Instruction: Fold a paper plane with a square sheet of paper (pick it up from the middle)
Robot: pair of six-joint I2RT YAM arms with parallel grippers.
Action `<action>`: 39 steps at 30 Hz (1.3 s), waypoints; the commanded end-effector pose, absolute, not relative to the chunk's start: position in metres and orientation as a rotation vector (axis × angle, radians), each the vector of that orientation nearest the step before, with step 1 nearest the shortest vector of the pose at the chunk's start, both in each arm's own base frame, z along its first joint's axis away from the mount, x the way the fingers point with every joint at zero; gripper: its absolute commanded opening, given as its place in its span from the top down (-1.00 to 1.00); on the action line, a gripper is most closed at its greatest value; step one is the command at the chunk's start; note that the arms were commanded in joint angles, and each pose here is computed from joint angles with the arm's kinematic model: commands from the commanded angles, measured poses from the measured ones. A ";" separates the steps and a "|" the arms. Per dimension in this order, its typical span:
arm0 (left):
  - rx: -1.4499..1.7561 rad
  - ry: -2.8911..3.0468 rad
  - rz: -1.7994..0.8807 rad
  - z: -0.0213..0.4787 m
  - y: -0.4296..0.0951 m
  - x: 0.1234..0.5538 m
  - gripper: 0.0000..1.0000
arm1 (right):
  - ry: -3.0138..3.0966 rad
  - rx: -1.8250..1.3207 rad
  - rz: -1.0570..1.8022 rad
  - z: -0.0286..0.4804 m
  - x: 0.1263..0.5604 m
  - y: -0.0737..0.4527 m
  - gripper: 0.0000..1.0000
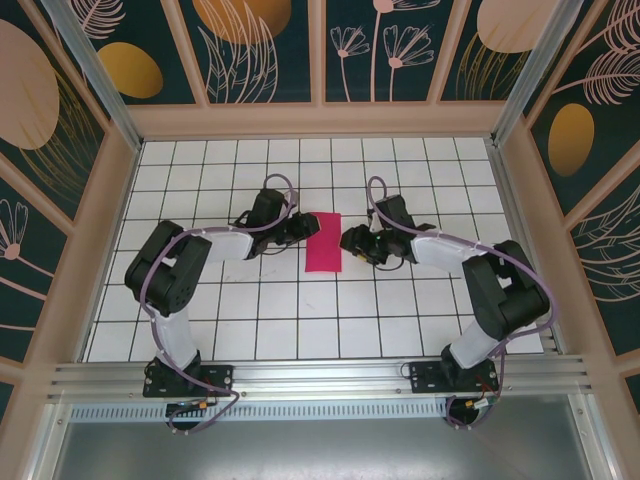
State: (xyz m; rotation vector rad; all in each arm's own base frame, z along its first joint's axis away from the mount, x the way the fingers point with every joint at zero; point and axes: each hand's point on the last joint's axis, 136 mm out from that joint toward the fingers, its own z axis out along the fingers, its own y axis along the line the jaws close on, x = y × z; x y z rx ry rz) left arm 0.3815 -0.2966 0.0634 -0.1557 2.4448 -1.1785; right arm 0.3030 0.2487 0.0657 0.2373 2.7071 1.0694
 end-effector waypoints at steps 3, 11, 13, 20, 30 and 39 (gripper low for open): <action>-0.183 2.447 -1.222 0.063 -0.306 0.393 0.38 | 2.756 0.260 1.156 0.054 0.290 0.267 -0.01; -0.205 2.481 -1.194 0.049 -0.305 0.395 0.39 | 2.814 0.284 1.124 0.040 0.284 0.268 -0.01; -0.207 2.485 -1.188 0.047 -0.305 0.395 0.40 | 2.824 0.276 1.125 0.037 0.283 0.269 0.00; -0.217 2.507 -1.156 0.040 -0.302 0.395 0.40 | 2.875 0.196 1.103 0.030 0.276 0.281 0.00; -0.223 2.527 -1.108 0.035 -0.298 0.396 0.40 | 2.809 0.169 1.202 0.046 0.276 0.290 0.12; -0.221 2.531 -1.096 0.034 -0.296 0.395 0.40 | 2.720 0.279 1.252 0.058 0.280 0.278 0.60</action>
